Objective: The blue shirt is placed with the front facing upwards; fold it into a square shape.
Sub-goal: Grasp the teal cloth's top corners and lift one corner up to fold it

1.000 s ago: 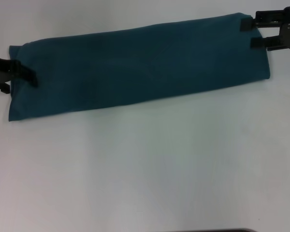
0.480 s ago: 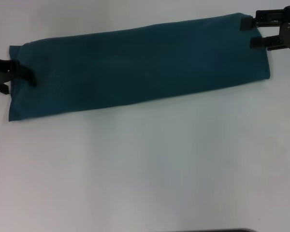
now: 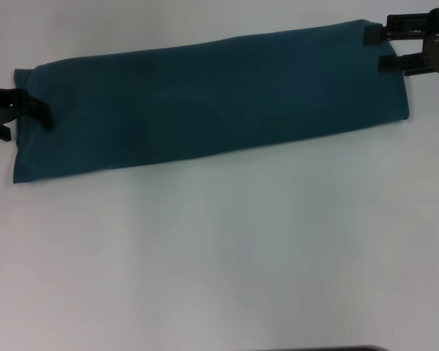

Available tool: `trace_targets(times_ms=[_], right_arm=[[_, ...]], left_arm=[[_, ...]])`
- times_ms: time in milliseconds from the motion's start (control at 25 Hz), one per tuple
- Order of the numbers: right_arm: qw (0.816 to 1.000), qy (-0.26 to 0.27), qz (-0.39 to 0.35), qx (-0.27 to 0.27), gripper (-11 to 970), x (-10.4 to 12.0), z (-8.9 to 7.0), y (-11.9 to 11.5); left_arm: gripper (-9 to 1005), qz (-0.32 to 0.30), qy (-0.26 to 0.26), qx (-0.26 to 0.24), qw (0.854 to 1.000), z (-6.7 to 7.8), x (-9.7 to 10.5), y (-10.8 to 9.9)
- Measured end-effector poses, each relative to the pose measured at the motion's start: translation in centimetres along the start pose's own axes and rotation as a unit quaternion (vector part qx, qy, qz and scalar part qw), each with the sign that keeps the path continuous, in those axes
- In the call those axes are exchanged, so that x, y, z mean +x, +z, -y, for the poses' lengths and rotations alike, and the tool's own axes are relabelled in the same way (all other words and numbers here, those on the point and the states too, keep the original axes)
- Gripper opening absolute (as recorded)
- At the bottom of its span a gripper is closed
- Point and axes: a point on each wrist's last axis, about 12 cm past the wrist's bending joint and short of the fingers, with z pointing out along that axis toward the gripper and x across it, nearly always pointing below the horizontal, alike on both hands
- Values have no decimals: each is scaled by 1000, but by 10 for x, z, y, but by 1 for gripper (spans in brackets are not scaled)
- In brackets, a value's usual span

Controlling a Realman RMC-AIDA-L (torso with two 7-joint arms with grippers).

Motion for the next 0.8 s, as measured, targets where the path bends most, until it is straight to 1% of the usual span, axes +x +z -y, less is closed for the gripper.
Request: trace_targets(times_ms=[480,800], right_arm=[[1000,0,-1,-1,835,0,0,0],[1000,1,-1,-1,830,0,0,0]], left_arm=[[793,0,7,-3,1000,1,0,1],[792,-12,11,1,1000,5,2,5]])
